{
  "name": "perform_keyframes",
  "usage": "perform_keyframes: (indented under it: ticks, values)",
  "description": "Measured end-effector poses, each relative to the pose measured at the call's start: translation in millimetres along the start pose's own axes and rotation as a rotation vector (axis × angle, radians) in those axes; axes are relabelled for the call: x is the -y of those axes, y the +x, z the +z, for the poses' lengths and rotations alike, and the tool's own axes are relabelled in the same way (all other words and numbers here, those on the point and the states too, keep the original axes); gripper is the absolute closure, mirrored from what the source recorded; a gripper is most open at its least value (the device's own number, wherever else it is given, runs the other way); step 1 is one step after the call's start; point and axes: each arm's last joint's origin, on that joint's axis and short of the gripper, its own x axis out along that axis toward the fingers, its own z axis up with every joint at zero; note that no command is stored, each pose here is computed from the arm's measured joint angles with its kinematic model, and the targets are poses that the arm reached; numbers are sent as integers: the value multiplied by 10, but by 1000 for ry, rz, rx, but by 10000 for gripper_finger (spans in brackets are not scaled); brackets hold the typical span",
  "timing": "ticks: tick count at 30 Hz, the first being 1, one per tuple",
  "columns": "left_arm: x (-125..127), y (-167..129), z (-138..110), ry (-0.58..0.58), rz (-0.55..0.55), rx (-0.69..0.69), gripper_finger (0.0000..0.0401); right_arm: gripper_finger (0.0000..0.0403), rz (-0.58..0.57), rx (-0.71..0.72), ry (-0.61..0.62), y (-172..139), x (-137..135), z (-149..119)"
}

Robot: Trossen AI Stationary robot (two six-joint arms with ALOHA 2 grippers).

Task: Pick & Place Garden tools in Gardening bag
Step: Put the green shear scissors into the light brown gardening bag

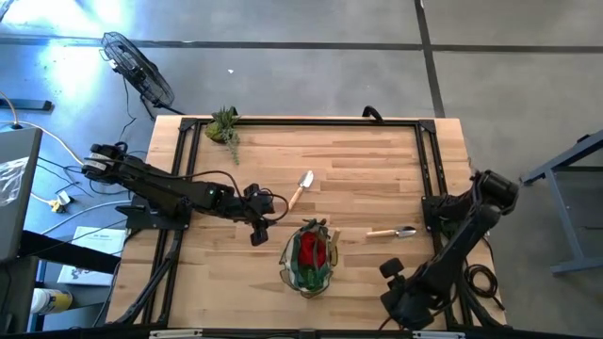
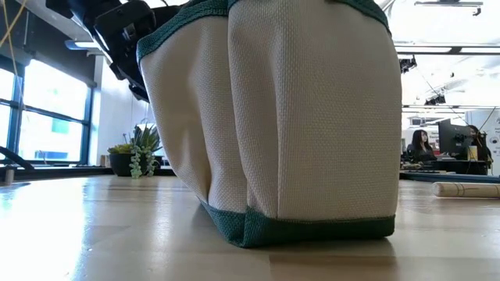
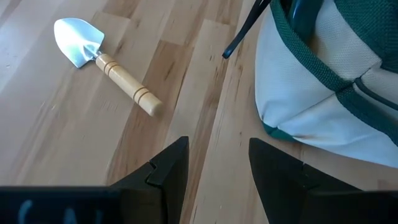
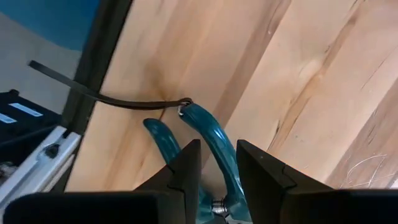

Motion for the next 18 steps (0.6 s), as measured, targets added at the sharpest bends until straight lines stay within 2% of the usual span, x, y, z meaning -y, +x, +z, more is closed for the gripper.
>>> perform_keyframes:
  ticks: [8,18]
  values:
    - [0,0,0,-1,0,0,240,310,-19,-35,-3,117,-8,-3]
    - [0,0,0,-1,2,1,240,310,-33,-44,-21,121,-27,-28]
